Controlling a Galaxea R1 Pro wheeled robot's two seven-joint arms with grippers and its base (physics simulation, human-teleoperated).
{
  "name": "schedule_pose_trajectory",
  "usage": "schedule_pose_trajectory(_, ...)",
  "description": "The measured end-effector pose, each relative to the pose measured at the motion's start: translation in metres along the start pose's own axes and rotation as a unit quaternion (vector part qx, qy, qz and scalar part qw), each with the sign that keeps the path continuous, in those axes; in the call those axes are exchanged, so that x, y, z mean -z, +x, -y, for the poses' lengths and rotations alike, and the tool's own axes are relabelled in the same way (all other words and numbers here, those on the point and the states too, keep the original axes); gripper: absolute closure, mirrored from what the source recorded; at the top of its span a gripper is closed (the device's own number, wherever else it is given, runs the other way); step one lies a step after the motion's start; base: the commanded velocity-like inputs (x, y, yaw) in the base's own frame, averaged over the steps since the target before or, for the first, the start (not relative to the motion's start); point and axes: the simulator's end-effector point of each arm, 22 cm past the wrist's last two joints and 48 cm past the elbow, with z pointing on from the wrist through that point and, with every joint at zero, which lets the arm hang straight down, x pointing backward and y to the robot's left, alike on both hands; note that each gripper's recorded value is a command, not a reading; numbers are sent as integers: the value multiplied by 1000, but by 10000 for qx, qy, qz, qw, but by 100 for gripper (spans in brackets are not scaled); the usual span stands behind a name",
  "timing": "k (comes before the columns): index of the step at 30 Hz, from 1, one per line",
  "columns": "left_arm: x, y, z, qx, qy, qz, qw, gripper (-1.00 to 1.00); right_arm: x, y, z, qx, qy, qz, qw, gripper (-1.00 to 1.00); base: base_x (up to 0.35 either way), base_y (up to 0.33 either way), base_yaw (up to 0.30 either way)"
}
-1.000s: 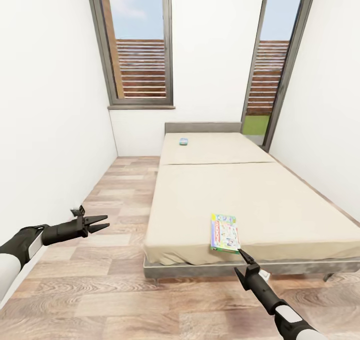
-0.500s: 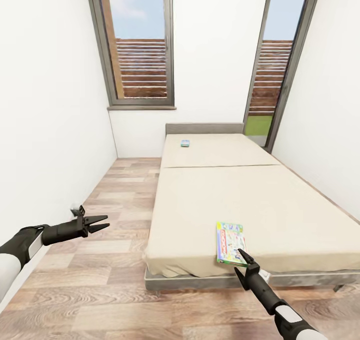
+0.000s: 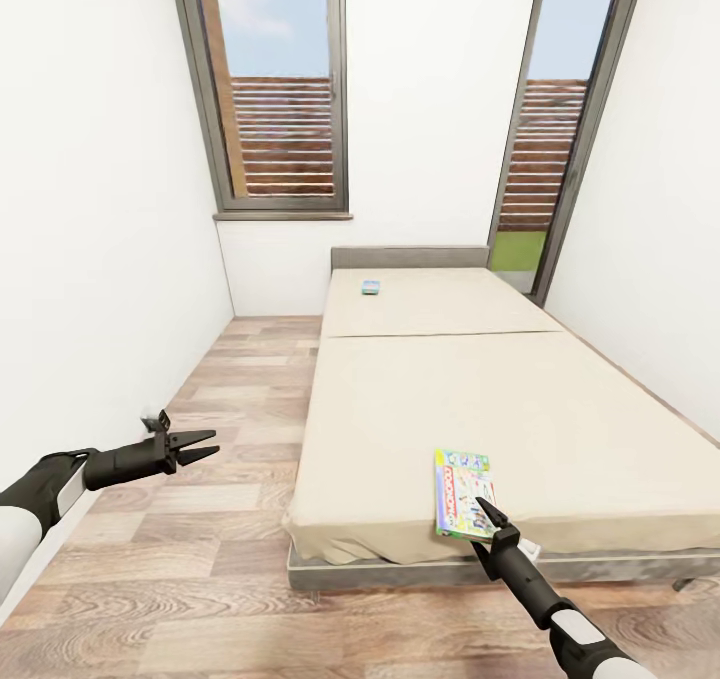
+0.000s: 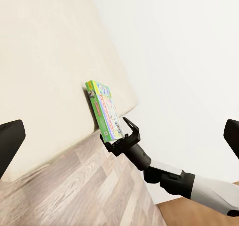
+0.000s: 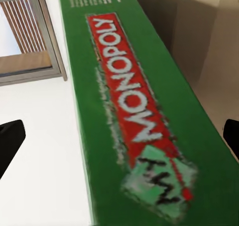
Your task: Put all the toys in the child's room - the three board games (two on the bed and one on the table), the two jigsaw puzzles on the table, and the tennis ball on the table - inside the toy box on the table in the child's room.
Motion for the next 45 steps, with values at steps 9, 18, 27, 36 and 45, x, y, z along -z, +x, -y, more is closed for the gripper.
schedule_pose_trajectory(9,0,0,0,0,2,4,10000,-100,0,0,0,11,-2,-3,10000,-100,0,0,0)
schedule_pose_trajectory(18,0,0,0,1,2,4,10000,-100,0,-1,-1,-6,-11,12,10000,-100,-59,0,0)
schedule_pose_trajectory(27,0,0,0,0,1,2,10000,-100,0,-1,0,-6,-4,12,10000,-100,-34,0,0)
schedule_pose_trajectory(36,0,0,0,0,0,0,10000,-100,0,-1,0,-6,3,12,10000,100,-2,0,0)
schedule_pose_trajectory(45,1,-1,0,-2,3,15,10000,-100,0,-2,0,-11,1,27,10000,100,0,0,0)
